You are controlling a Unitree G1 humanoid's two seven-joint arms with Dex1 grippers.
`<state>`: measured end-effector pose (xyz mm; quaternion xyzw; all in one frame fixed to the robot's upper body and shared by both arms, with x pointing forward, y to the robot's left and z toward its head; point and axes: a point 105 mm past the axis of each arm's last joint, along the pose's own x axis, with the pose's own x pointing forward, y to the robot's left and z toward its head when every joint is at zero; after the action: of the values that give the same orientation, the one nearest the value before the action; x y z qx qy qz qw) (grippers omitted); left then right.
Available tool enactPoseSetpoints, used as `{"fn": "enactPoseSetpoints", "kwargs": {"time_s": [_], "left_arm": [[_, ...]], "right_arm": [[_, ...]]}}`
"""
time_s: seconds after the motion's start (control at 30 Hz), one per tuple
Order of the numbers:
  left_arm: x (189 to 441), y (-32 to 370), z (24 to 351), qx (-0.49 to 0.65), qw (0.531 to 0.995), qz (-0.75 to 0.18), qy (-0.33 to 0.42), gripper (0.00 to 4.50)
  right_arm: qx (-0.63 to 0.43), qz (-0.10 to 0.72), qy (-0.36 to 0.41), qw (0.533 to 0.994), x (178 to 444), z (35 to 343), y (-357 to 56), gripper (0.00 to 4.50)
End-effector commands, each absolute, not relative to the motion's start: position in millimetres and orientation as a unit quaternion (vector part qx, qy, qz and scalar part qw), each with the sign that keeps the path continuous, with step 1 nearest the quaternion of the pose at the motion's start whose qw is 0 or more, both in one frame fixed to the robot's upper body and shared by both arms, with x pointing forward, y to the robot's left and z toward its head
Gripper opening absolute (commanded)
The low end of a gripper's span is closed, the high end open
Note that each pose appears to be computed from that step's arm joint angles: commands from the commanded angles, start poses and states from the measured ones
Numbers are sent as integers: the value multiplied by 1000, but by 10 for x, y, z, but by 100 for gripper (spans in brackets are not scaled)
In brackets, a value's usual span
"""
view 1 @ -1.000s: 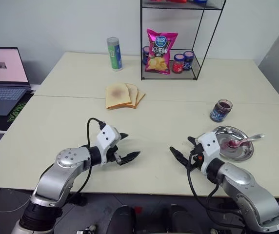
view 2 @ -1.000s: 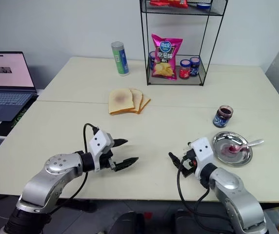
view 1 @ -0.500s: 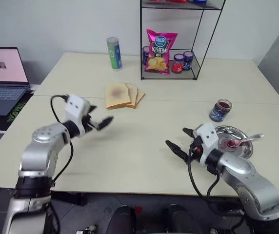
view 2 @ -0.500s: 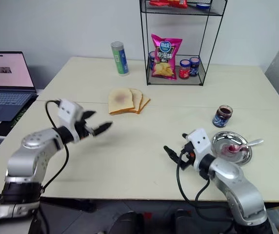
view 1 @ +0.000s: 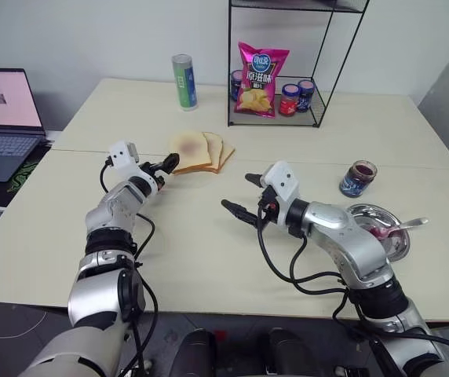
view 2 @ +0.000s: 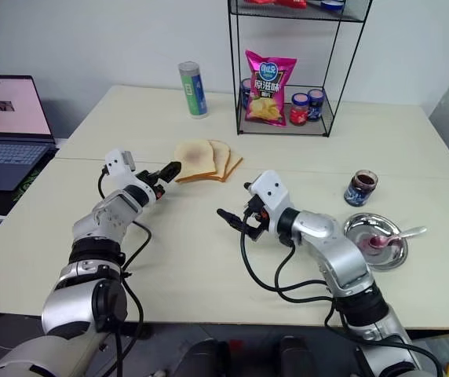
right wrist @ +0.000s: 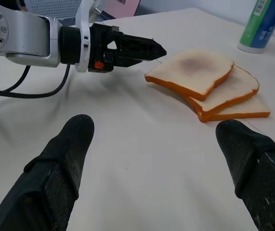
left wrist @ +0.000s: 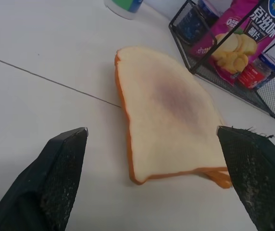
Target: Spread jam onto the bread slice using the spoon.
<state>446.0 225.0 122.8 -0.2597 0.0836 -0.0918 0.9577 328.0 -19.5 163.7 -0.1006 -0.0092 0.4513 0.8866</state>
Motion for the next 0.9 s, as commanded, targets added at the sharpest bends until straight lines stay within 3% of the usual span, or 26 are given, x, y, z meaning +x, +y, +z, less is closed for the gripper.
{"fn": "enactPoseSetpoints", "kwargs": {"time_s": [0.03,0.17,0.4,0.77,0.9], "left_arm": [[4512,2208,1234,-261,956,-100,90,450],[4524,2092,1135,-238,958,-114,111,450],[4563,2047,1205,-228,960,-124,103,275],[4593,2008,1251,-221,962,-126,101,54],[4612,1988,1299,-221,963,-127,93,1]], "right_arm": [[-102,430,-48,896,3295,1820,-234,447],[-100,412,-47,904,3292,1821,-302,447],[-98,400,-43,910,3275,1811,-350,450],[-102,394,-45,913,3287,1826,-378,450],[-101,391,-45,914,3288,1823,-384,450]]}}
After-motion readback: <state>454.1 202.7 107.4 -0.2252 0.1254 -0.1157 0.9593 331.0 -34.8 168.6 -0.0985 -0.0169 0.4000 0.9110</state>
